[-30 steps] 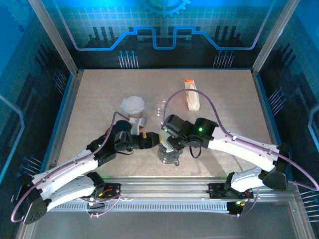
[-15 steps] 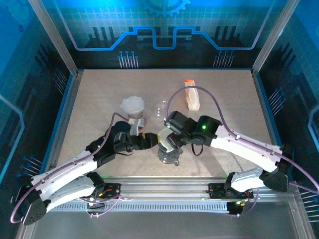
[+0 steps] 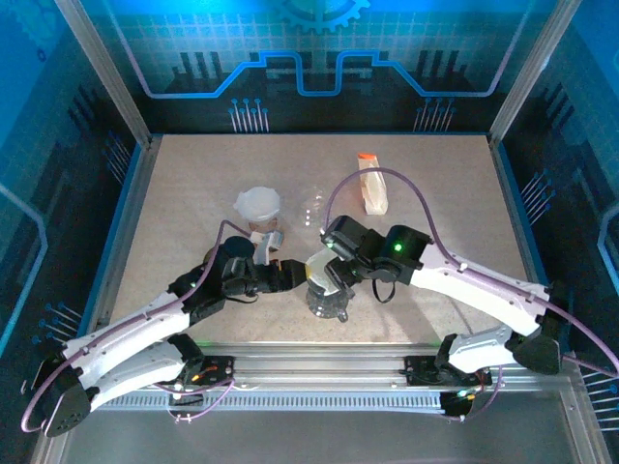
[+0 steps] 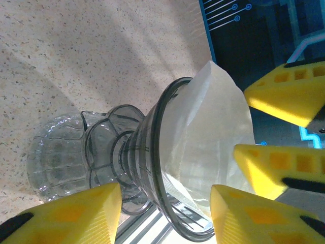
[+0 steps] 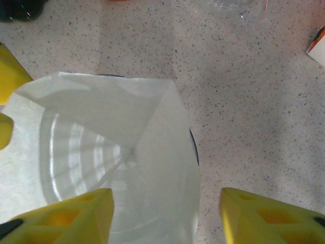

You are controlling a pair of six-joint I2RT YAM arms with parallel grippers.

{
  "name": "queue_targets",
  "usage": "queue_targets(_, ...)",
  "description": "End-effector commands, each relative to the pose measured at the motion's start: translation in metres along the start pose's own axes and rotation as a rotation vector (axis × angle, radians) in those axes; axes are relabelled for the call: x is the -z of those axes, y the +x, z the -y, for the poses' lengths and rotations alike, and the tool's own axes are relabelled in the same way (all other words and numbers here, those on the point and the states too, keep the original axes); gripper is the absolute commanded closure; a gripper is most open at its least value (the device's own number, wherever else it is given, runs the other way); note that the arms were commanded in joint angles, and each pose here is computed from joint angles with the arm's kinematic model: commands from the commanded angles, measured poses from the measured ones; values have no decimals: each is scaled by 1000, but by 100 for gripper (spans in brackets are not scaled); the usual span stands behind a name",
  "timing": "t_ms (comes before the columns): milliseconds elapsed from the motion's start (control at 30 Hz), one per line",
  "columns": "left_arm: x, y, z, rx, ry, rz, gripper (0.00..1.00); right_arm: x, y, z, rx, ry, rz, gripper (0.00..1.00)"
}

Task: Place the coffee filter in the dripper

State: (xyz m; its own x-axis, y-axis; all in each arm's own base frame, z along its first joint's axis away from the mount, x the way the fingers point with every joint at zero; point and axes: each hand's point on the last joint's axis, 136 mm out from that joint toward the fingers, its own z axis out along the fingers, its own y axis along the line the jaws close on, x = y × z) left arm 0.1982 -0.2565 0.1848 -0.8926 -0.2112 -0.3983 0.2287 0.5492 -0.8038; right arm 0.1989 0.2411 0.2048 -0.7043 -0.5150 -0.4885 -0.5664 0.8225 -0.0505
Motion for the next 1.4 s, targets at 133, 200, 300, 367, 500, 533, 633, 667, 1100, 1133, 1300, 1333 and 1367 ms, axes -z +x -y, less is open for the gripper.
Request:
queue_targets(133, -2, 2, 3, 1, 26, -9, 50, 4, 0, 5, -66, -39, 15, 54)
queue_targets(200, -2, 2, 4, 1, 27, -10, 50, 1, 1, 7, -74, -35, 11, 54)
queue_targets(300, -1, 1, 4, -1, 27, -10, 50, -2, 3, 8, -83, -39, 5, 54)
queue_targets(367, -2, 2, 3, 1, 25, -13, 50, -4, 4, 10, -84, -35, -1, 55)
queue_targets(500, -2, 2, 3, 0, 24, -12, 50, -6, 5, 10, -87, -40, -6, 66)
queue_targets(533, -2, 2, 3, 0, 24, -12, 50, -6, 5, 9, -85, -46, -7, 71)
queue_targets(633, -3, 2, 3, 3, 23, -12, 50, -7, 5, 7, -78, -47, -9, 82)
queue_targets(667, -3, 2, 3, 2, 26, -12, 50, -7, 5, 7, -74, -46, -9, 85)
queue_targets(1100, -2, 2, 3, 7, 29, -10, 46, -18, 11, 4, 8, 31, -40, 96)
queue_targets(1133, -1, 1, 5, 4, 33, -6, 43, -18, 11, 3, 12, 34, -39, 96)
queue_targets(1300, 1, 0, 6, 0, 29, -1, 43, -18, 11, 3, 20, 43, -37, 95)
queue_targets(1333, 1, 0, 5, 0, 27, -2, 43, -18, 11, 3, 21, 44, -38, 95)
queue_targets(1367, 0, 1, 4, 1, 25, -5, 45, -18, 11, 3, 20, 44, -38, 95)
